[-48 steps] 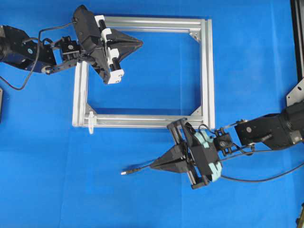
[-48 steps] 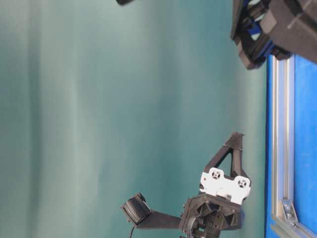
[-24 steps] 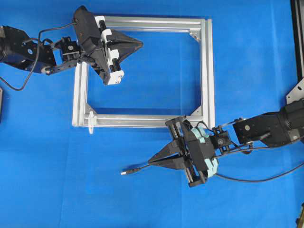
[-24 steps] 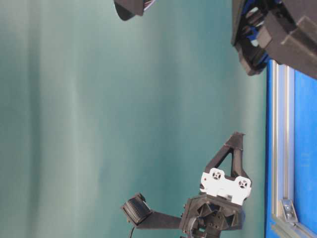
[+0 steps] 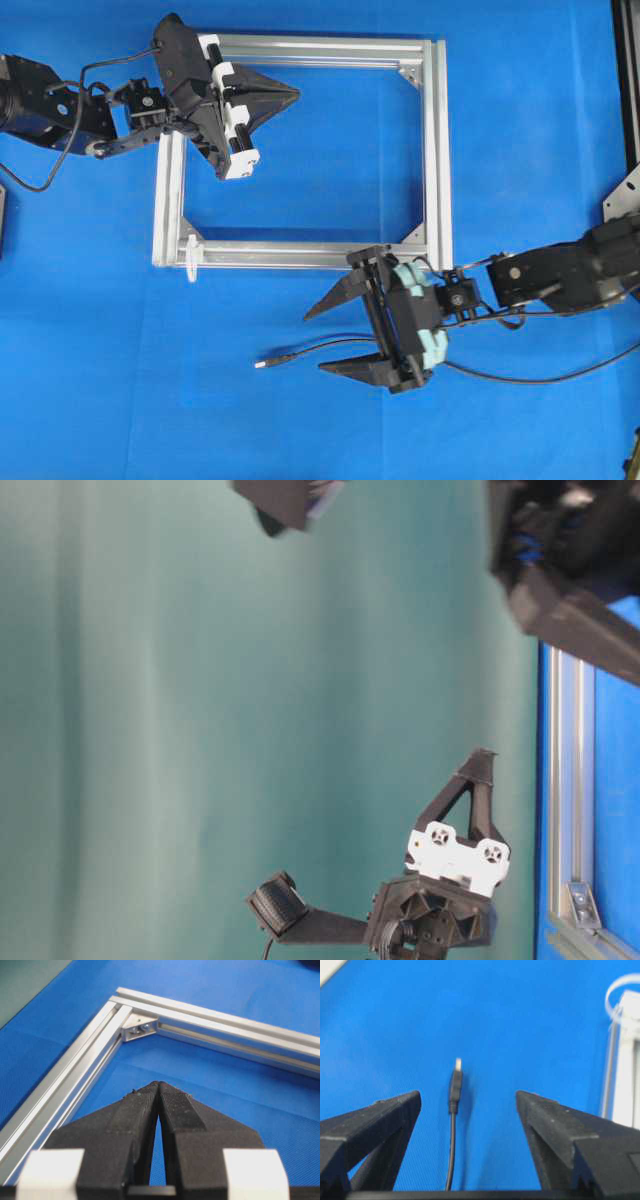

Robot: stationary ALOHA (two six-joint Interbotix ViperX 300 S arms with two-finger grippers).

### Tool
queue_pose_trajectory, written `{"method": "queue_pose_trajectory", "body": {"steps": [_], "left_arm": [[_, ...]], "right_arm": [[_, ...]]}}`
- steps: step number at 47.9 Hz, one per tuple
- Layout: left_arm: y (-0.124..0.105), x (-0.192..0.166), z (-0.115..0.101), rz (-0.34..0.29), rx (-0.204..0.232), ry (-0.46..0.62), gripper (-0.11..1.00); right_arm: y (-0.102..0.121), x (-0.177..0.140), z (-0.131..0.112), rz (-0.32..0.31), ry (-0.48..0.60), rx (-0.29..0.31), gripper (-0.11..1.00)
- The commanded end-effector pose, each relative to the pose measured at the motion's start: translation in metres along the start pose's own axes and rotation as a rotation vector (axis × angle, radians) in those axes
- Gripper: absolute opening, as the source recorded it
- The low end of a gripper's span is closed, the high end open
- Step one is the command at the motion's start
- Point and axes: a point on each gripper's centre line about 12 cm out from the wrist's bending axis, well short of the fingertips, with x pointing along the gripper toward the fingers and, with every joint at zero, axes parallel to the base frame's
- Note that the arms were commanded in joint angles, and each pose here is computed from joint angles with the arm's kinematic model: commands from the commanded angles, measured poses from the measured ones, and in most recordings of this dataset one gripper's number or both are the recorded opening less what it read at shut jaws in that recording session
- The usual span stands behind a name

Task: Insert the wire through the string loop located on the left side.
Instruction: 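Hold the black USB cable in the right gripper and rotate it plug-forward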

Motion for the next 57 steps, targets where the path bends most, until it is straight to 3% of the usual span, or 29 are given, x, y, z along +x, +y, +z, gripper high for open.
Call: {"method": "queue_pose_trajectory", "body": {"steps": [1, 18, 39, 42, 51, 57], "left_arm": [[-0.001, -0.001, 0.014, -0.006, 0.003, -0.041, 0.00], [-0.001, -0.003, 0.013, -0.006, 0.003, -0.038, 0.00], [-0.001, -0.005, 0.010, -0.006, 0.004, -0.029, 0.00], [-0.001, -0.006, 0.011, -0.006, 0.004, -0.031, 0.00], [0.000, -0.006, 0.010, -0.004, 0.003, -0.029, 0.00], [0.000, -0.006, 0.010, -0.003, 0.003, -0.028, 0.00]], "right_arm": [[0.002, 0.006, 0.004, 0.000, -0.020, 0.013, 0.95], [0.003, 0.024, -0.029, -0.016, 0.006, 0.083, 0.95], [0.004, 0.029, -0.030, -0.014, 0.003, 0.085, 0.91], [0.004, 0.029, -0.030, -0.014, 0.003, 0.084, 0.80], [0.005, 0.030, -0.030, -0.008, 0.002, 0.074, 0.25], [0.005, 0.030, -0.029, -0.004, 0.001, 0.071, 0.01]]}}
